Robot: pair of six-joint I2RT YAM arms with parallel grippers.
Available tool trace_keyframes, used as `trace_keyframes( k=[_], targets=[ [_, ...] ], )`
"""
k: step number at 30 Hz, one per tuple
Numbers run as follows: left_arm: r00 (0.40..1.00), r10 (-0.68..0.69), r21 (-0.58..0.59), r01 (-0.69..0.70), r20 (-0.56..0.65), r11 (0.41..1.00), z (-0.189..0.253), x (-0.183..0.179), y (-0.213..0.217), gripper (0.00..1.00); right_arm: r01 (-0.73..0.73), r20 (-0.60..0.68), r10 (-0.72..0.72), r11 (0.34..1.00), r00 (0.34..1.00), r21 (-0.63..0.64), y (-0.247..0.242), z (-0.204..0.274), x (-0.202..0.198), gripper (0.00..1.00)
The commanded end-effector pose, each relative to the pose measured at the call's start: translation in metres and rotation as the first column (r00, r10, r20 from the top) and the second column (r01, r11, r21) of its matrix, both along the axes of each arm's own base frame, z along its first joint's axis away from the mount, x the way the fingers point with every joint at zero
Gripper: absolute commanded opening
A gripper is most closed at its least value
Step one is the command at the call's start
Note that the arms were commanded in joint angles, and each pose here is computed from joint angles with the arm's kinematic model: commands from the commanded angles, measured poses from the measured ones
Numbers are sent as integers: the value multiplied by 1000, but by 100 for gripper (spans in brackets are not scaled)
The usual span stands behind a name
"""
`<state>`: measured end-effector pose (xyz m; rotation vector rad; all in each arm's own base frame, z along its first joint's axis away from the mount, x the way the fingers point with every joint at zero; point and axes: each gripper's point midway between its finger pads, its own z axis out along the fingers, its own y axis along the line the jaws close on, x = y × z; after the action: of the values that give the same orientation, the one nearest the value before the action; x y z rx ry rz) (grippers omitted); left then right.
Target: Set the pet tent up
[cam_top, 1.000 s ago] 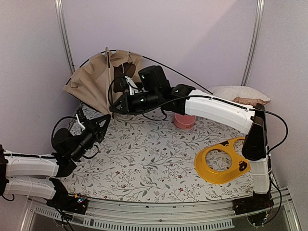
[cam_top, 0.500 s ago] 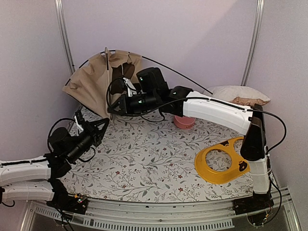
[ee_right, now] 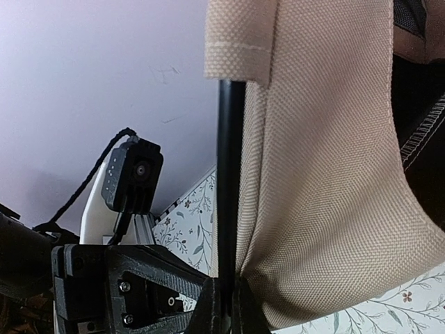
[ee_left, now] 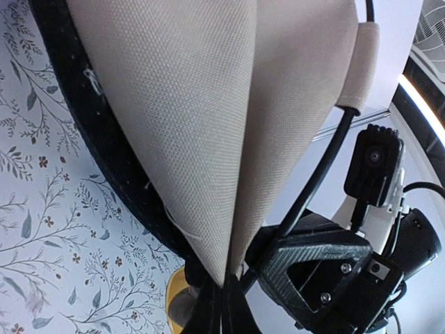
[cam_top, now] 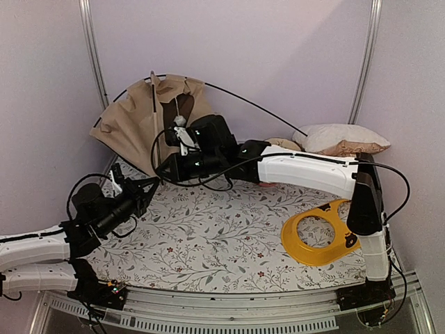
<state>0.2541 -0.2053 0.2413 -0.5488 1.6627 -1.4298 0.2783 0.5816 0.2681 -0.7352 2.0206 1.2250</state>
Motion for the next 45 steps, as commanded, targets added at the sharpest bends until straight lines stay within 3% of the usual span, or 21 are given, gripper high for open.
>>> trace_keyframes(
  k=[1, 7, 13, 19, 21, 26, 30, 45],
  targets=[
    [988, -143, -78, 147, 53, 986, 35, -22, -21, 0, 205, 127, -199, 978, 972, -34, -26, -9, 45, 0],
    [993, -116, -37, 116, -9, 993, 17, -23, -14, 0, 244, 169, -240, 970, 956, -4, -34, 7, 53, 0],
    [997, -77, 95, 79, -25, 992, -1, -20, -7, 0, 158, 154, -165, 986, 974, 60, -23, 40, 40, 0],
    [994, -106, 244, 100, 11, 965, 9, -19, -12, 20, 107, 117, -116, 991, 986, 81, -17, 47, 29, 0],
    [994, -108, 290, 100, 12, 952, 10, -21, -11, 21, 104, 112, -113, 991, 987, 83, -15, 48, 28, 0],
    [991, -131, 430, 101, 40, 897, 13, -27, -13, 14, 103, 103, -110, 992, 989, 71, -10, 48, 31, 0],
    [993, -115, 588, 81, 20, 805, 0, -29, -17, 12, 111, 105, -119, 991, 987, 79, -10, 53, 33, 0],
    [984, -10, 731, -124, 176, 671, 36, 1, -19, 17, 115, 86, -120, 992, 989, 57, -7, 42, 34, 0]
  ],
)
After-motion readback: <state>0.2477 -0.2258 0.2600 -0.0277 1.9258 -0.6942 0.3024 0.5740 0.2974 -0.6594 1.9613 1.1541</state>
